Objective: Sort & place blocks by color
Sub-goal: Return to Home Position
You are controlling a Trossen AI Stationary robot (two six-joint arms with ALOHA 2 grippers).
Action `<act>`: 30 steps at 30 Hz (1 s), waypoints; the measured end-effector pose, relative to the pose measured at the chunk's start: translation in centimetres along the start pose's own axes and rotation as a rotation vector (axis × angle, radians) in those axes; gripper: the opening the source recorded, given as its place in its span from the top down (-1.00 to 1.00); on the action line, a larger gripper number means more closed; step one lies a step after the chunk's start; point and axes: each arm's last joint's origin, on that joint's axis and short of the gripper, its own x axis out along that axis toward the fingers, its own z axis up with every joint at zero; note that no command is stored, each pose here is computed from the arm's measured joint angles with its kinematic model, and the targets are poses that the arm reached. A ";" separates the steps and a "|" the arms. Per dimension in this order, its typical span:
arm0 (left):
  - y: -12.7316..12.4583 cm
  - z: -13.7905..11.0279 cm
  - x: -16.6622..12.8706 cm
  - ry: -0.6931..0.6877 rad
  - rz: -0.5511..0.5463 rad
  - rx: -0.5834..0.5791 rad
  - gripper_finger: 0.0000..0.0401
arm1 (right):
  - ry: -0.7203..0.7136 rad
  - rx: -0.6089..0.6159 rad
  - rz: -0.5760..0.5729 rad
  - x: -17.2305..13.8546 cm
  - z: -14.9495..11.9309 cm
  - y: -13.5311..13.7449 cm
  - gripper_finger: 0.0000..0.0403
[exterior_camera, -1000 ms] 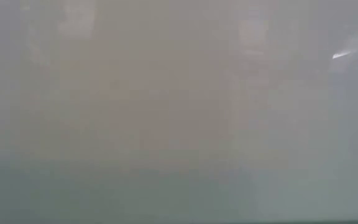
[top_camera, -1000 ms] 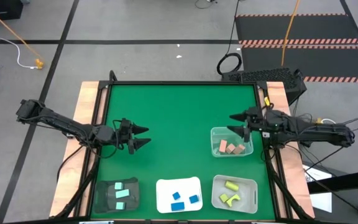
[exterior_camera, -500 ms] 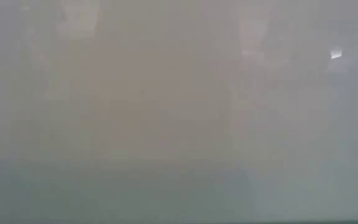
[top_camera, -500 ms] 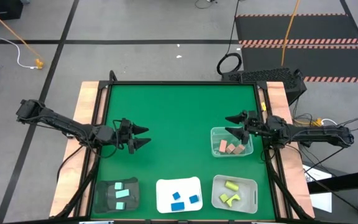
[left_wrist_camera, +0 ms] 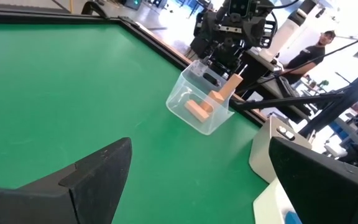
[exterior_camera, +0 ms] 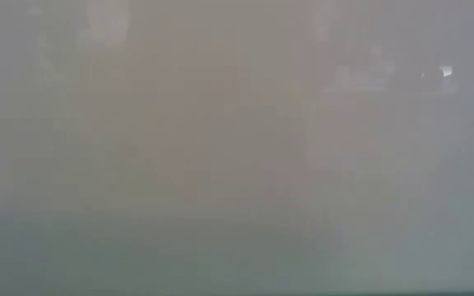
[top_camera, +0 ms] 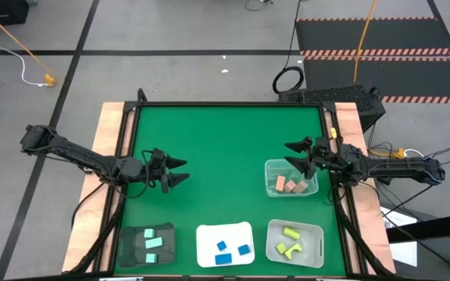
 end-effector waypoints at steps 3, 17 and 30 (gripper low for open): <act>0.0 0.0 0.0 0.000 0.000 0.021 -0.89 | -0.009 0.007 0.004 0.0 0.1 0.0 -0.64; -0.1 0.1 0.0 -0.013 -0.010 0.007 -0.89 | -0.007 0.007 0.003 0.0 0.1 0.0 -0.64; -0.1 0.1 0.0 -0.010 -0.007 0.010 -0.89 | -0.007 0.007 0.003 0.0 0.1 0.0 -0.64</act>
